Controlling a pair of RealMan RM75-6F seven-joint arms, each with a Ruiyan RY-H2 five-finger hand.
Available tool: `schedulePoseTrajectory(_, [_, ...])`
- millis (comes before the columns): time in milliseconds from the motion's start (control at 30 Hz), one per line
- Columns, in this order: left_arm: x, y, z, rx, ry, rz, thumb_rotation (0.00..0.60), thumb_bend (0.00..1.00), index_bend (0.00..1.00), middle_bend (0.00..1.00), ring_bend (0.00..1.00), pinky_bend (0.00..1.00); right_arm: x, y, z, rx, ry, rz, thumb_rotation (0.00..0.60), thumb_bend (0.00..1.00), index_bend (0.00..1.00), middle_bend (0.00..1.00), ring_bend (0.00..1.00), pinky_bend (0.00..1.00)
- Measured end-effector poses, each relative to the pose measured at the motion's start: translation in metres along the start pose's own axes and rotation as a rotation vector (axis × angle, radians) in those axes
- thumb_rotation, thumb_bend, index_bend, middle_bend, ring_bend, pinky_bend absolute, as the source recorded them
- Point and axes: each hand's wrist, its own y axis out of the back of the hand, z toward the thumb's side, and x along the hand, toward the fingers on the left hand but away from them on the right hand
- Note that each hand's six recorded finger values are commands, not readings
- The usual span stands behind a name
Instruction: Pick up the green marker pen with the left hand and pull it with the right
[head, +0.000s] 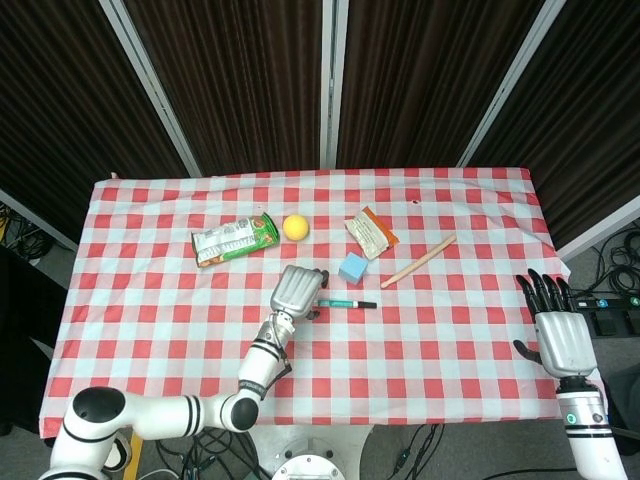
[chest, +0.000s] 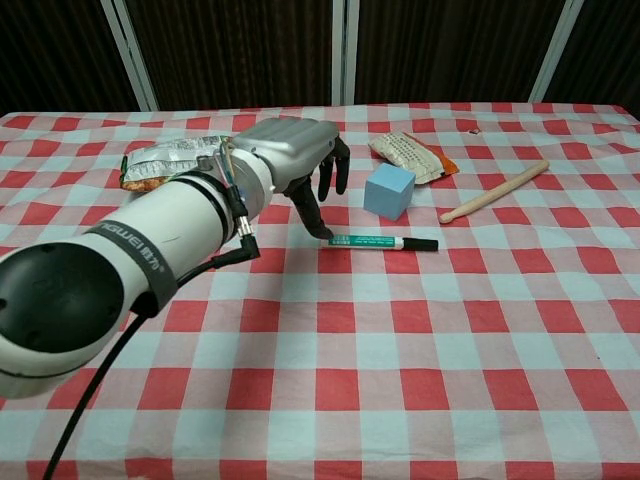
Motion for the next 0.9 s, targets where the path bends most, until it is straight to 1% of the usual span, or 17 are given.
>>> schedulePoseTrajectory(167, [0.007,-0.003,0.01,0.026,0.006,-0.008,0.6,0.08,0.46,0.5,0.77,0.8,-0.001,-0.003,-0.001,-0.003,-0.001,0.007,0.6,0.03,0.0,0.0,0.0,0.03])
schedulePoseTrajectory(400, [0.013,-0.007,0.021,0.138,0.014,-0.028,0.6,0.09,0.47,0.51,0.78,0.81,-0.001,0.0,-0.002,-0.005,0.002,-0.004,0.6,0.03,0.0,0.0,0.0,0.03])
schedulePoseTrajectory(500, [0.014,-0.011,0.022,0.167,0.025,-0.044,0.6,0.09,0.47,0.51,0.78,0.81,0.0,0.0,-0.003,-0.005,0.0,-0.003,0.6,0.03,0.0,0.0,0.0,0.03])
schedulePoseTrajectory(667, [0.017,-0.016,0.023,0.234,0.034,-0.043,0.6,0.09,0.49,0.51,0.78,0.81,-0.001,-0.002,-0.004,-0.01,-0.002,0.002,0.6,0.03,0.0,0.0,0.0,0.03])
schedulePoseTrajectory(800, [0.019,-0.021,0.025,0.232,0.048,-0.063,0.6,0.1,0.49,0.51,0.78,0.81,-0.002,-0.003,-0.004,-0.013,-0.003,0.005,0.6,0.03,0.0,0.0,0.0,0.03])
schedulePoseTrajectory(900, [0.02,-0.024,0.026,0.212,0.057,-0.081,0.6,0.11,0.49,0.52,0.78,0.81,-0.002,-0.003,-0.004,-0.014,-0.001,0.005,0.6,0.03,0.0,0.0,0.0,0.03])
